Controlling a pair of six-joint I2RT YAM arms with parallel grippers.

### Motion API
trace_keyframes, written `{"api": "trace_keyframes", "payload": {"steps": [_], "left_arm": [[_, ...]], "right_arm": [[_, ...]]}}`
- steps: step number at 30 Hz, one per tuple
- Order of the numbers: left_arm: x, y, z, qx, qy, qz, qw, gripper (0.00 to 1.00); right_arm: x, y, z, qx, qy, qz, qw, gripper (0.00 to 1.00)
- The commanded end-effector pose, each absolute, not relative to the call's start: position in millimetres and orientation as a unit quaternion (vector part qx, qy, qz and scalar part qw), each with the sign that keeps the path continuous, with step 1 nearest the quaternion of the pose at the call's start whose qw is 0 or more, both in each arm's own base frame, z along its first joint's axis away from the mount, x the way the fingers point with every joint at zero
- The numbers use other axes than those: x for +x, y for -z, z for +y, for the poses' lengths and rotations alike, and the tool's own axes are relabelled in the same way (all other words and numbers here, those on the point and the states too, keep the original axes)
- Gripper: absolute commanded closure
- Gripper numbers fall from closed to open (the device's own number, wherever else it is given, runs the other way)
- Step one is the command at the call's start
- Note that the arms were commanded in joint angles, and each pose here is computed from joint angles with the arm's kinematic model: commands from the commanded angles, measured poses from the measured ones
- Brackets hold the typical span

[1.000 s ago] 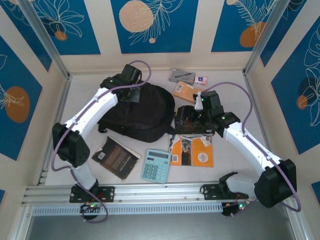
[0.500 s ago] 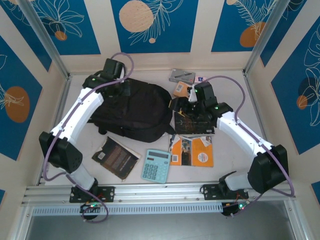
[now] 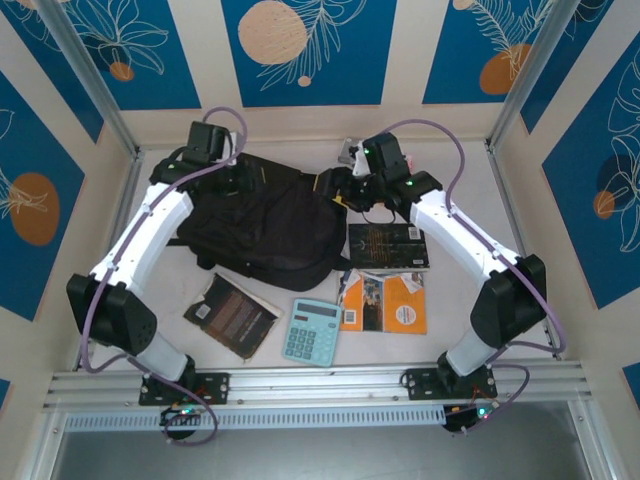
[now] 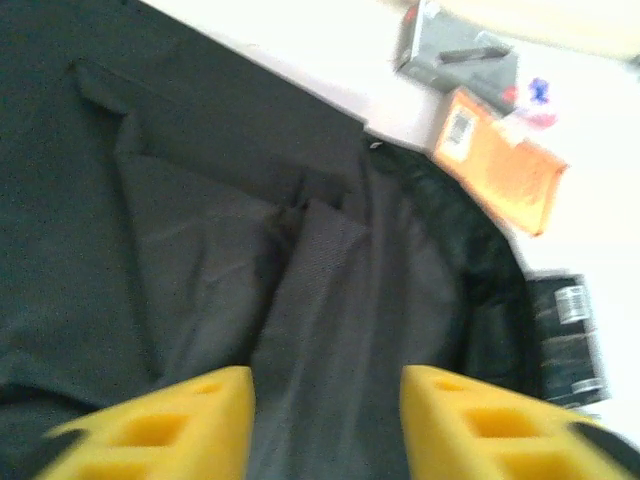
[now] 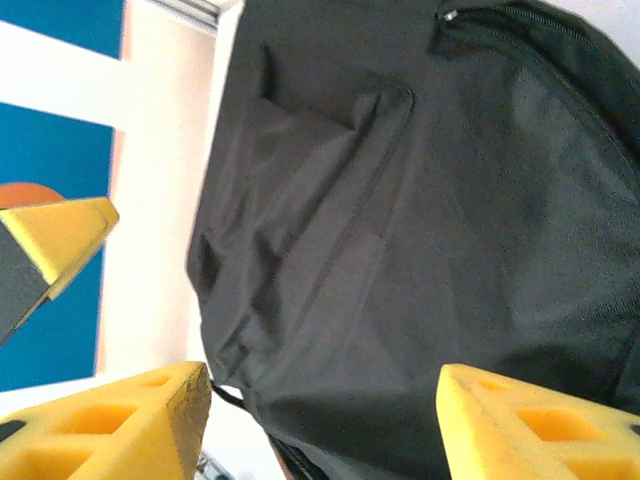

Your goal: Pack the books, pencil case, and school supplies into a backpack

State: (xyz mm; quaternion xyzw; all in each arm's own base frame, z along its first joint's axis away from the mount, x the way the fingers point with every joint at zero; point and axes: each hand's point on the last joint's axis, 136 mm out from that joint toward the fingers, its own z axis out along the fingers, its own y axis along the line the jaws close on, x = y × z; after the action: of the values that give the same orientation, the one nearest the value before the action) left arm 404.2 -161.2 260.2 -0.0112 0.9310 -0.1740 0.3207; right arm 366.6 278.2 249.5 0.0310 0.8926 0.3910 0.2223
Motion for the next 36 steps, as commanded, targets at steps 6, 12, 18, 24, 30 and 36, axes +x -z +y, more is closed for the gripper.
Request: {"api": "trace_keyframes", "payload": {"steps": [6, 12, 18, 24, 30, 36], "left_arm": [[399.0, -208.7, -189.2, 0.138, -0.057, 0.950, 0.275, 0.20], [409.5, -170.6, -187.3, 0.165, -0.143, 0.944, 0.247, 0.22], [420.5, -154.8, -181.9, 0.173, -0.206, 0.929, 0.254, 0.49], [426.3, -166.2, -186.0, 0.174, -0.198, 0.923, 0.279, 1.00], [421.3, -173.8, -188.6, 0.170, -0.169, 0.926, 0.290, 1.00], [412.1, -187.3, -172.5, 0.140, -0.164, 0.931, 0.295, 0.59]], "right_arm": [[359.7, -226.1, 261.7, 0.038, -0.348, 0.913, 0.211, 0.38], [355.8, -223.9, 246.6, 0.052, -0.354, 0.909, 0.215, 0.38], [349.5, -221.1, 245.8, 0.045, -0.371, 0.904, 0.206, 0.39], [346.6, -225.0, 249.5, 0.034, -0.381, 0.901, 0.206, 0.41], [348.3, -228.9, 248.9, 0.030, -0.380, 0.900, 0.212, 0.41], [346.4, -228.4, 247.9, 0.028, -0.379, 0.901, 0.212, 0.41]]}}
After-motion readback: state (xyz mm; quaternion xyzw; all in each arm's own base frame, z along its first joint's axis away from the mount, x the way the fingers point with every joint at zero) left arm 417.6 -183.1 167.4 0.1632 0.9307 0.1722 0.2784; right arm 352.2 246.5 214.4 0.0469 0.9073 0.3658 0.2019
